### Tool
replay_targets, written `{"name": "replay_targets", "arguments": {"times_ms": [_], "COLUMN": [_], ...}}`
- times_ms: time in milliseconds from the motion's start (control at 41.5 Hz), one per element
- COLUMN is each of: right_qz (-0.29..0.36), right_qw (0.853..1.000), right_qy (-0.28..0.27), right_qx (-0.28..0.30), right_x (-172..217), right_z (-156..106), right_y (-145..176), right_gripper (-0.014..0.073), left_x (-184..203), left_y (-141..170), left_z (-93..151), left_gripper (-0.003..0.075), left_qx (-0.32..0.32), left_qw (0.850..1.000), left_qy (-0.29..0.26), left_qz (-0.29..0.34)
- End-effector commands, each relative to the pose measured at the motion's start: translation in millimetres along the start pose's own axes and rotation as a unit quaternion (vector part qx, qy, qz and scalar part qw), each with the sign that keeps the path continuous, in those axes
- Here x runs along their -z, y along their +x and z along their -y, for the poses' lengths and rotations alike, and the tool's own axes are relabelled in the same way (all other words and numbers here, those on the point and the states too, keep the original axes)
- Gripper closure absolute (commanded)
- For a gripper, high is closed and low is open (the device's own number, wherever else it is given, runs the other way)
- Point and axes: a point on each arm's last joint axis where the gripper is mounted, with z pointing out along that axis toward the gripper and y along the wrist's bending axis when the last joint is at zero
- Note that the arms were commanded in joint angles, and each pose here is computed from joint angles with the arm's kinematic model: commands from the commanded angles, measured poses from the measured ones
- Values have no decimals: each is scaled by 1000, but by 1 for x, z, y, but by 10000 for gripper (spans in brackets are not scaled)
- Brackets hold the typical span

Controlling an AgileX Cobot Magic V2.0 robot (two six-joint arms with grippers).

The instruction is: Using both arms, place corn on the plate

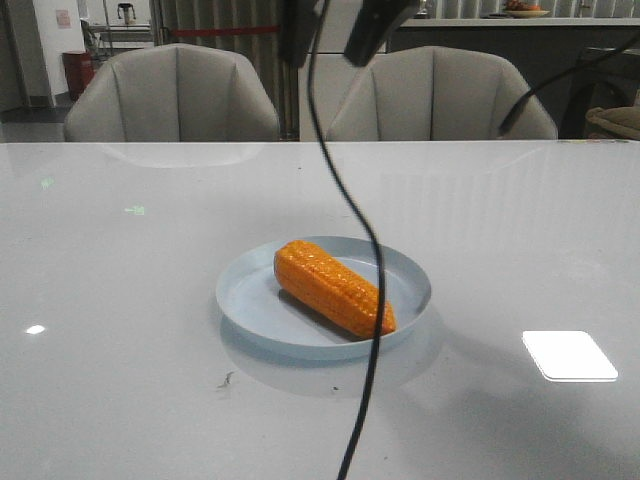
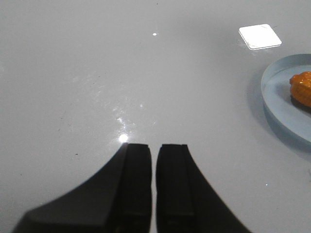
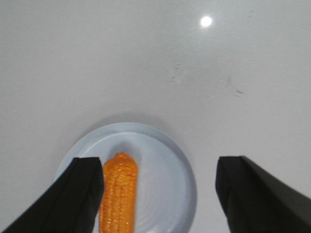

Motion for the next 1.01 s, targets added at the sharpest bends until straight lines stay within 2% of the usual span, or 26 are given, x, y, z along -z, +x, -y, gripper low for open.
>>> {"name": "replay_targets", "arguments": {"times_ms": [0,265,530,698,843,987], "right_qz": [74,160,198,217,243,210], "right_qw": [997,982,967,958,946,950], "right_qy": [28,86,145,172,194,200], "right_qx": [-12,-45,-64,-80,-94,-119], "right_x": [84,178,235,244,244,222], "right_z": [12,43,62,61,50,42], "right_y": [-4,12,41,77,123,178], "right_gripper": [11,11,11,11,11,11], "left_x": [5,5,6,6,6,6], "left_y": [-16,-18,-23,-23,-24,-24], "left_z": [-3,-5,-7,-7,-7,-8], "left_gripper": [573,573,573,573,573,573], "left_qx": [4,4,4,4,4,4], "left_qw": [999,998,995,995,995,994], "left_qy": [-17,-23,-36,-37,-39,-40], "left_qz": [51,63,90,93,96,98]}}
